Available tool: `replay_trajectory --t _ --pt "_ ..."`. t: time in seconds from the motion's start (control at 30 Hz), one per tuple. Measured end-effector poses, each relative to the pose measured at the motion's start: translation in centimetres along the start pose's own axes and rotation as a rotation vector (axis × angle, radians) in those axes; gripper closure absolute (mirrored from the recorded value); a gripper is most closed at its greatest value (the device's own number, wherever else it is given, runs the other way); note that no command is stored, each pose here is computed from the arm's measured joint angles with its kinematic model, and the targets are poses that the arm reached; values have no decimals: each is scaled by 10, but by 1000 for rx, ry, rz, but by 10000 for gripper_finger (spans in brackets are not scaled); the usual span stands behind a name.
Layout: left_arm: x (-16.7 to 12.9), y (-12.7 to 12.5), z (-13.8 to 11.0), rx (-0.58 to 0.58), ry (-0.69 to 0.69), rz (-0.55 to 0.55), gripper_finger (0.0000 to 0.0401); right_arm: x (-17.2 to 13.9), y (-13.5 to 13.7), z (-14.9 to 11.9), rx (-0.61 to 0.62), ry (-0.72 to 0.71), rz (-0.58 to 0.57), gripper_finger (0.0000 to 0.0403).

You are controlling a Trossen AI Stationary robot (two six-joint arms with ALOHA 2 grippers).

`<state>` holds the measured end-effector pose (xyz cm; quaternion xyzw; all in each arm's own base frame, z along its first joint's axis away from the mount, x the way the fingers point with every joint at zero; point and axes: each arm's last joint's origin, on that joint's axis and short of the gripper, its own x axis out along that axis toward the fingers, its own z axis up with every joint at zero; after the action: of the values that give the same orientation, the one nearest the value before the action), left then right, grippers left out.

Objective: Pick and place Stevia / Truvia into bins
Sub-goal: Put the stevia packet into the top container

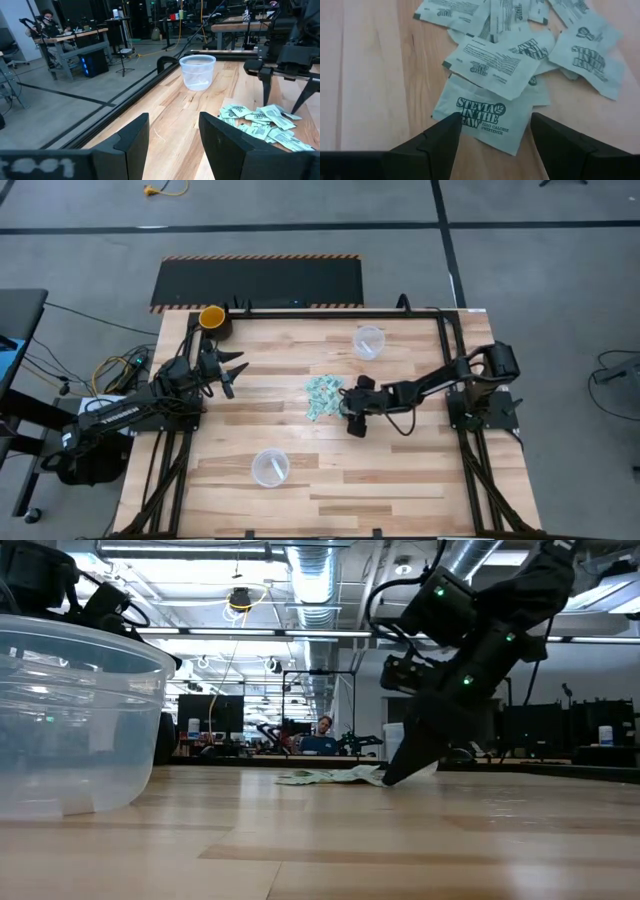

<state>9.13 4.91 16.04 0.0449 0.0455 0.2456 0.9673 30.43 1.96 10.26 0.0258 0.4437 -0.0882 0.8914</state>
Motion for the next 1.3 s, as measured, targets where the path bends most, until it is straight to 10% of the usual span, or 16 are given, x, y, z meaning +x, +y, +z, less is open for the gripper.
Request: replay_trajectory --t 0.9,1.3 --pt "0 0 0 0 0 0 238 -48 0 -2 135 116 23 394" --pt "0 0 0 0 0 1 238 -97 -34 22 143 -102 -177 398"
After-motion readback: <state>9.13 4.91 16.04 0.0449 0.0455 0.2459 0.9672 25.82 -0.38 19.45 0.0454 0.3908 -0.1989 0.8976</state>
